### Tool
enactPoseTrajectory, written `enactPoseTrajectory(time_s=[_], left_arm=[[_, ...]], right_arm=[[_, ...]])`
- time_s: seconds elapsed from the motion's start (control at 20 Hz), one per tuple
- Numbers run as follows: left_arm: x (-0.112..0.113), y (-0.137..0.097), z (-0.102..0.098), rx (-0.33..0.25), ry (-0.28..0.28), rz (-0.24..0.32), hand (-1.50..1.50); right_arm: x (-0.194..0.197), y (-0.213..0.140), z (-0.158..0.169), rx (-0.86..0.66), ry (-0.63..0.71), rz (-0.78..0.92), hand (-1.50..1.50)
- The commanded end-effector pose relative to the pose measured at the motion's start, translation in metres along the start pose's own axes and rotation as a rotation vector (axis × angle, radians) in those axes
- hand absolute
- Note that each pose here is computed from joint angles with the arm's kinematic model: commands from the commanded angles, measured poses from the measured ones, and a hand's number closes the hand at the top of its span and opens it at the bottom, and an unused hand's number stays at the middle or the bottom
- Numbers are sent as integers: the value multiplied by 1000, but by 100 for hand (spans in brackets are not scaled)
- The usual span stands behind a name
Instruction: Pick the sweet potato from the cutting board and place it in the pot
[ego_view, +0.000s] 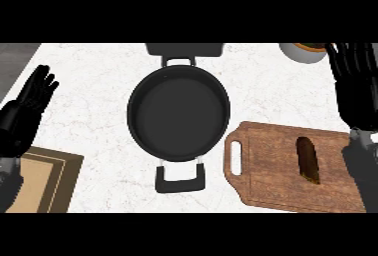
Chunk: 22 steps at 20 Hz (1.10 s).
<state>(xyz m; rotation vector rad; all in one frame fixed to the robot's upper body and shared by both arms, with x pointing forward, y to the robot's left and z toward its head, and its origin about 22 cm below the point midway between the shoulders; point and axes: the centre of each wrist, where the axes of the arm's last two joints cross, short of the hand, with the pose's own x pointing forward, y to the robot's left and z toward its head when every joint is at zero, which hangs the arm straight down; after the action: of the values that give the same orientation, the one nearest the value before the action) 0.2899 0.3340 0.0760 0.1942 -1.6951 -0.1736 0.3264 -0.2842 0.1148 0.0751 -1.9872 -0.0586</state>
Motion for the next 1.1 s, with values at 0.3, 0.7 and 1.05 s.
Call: enactPoseTrajectory(time_s=[0.3, 0.7, 1.05], left_arm=[[-37, 32, 37, 144, 221, -141, 0], [-59, 13, 66, 183, 328, -160, 0], [-57, 4, 67, 152, 323, -162, 0]], right_arm=[[-2, -143, 83, -250, 399, 1029, 150], [-7, -120, 135, -353, 147, 1423, -150], [5, -87, 151, -264, 411, 1546, -150]])
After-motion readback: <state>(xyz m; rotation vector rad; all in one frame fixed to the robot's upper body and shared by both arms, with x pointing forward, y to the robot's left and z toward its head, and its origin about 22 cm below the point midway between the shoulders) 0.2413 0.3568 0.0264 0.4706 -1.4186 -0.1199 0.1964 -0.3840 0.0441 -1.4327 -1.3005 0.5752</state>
